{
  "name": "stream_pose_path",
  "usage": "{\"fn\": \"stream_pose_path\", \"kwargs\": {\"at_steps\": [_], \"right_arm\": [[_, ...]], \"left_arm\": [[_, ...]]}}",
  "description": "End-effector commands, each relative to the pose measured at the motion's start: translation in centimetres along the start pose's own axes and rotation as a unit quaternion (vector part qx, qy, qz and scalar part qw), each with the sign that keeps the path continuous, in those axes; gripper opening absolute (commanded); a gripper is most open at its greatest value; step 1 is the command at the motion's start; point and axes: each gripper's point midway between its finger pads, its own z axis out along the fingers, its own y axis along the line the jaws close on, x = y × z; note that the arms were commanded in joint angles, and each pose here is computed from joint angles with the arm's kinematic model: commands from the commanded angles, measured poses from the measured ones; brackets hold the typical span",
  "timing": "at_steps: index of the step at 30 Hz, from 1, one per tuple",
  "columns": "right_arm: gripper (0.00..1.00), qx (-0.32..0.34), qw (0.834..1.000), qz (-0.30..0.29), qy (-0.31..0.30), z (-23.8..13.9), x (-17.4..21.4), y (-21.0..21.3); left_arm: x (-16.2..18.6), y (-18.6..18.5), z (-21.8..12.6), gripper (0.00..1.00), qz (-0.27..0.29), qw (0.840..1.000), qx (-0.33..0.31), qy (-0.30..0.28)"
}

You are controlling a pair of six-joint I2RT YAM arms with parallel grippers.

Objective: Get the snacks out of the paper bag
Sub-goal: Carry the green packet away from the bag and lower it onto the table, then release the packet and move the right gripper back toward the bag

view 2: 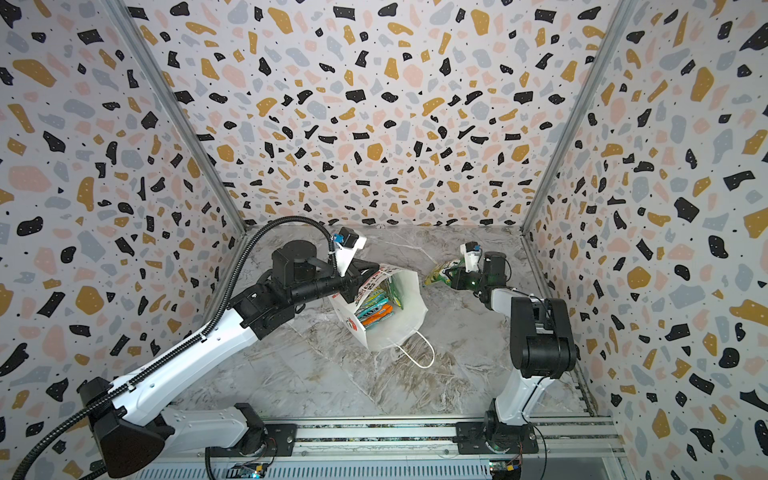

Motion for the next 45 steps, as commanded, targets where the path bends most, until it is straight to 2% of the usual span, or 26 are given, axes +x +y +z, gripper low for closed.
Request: {"fn": "stream_pose_path", "kwargs": {"at_steps": [1,7,12,18,24,29,31,35,40,45], "right_arm": [[0.0,0.059,0.998,0.001,0.028,0.0,0.7,-2.6],[0.05,0.106,0.993,0.011,0.054,0.5,1.6,-4.9],[0.07,0.108,0.992,0.017,0.065,1.7,1.5,-5.9],[0.14,0.1,0.992,0.027,0.073,3.2,1.5,-6.7],[0.46,0.131,0.988,0.033,0.073,2.9,1.3,-7.6],[0.67,0.168,0.985,0.019,0.048,1.0,-0.2,-7.5],[0.72,0.184,0.983,0.008,0.022,-0.3,-1.4,-7.1],[0.72,0.179,0.983,-0.013,-0.029,-3.0,-3.9,-4.7],[0.7,0.077,0.991,-0.054,-0.097,-7.0,-6.5,2.7],[0.7,0.002,0.984,-0.098,-0.147,-10.6,-7.4,9.9]], "left_arm": [[-0.6,-0.4,0.2,0.0,0.005,1.0,0.009,-0.012],[-0.6,-0.4,0.2,0.0,0.005,1.0,0.009,-0.011],[-0.7,-0.4,0.1,0.0,0.005,1.0,0.009,-0.013],[-0.5,-0.2,0.2,0.0,0.006,1.0,0.004,-0.009],[-0.5,-0.1,0.2,0.0,0.007,1.0,0.003,-0.009],[-0.3,-0.1,0.2,0.0,0.008,1.0,0.002,-0.006],[-0.3,-0.1,0.1,0.0,0.009,1.0,0.001,-0.006],[-0.2,-0.1,0.2,0.0,0.01,1.0,0.0,-0.005],[-0.3,0.0,0.1,0.0,0.009,1.0,-0.003,-0.007],[-0.4,-0.1,0.0,0.0,0.01,1.0,-0.002,-0.007]]}}
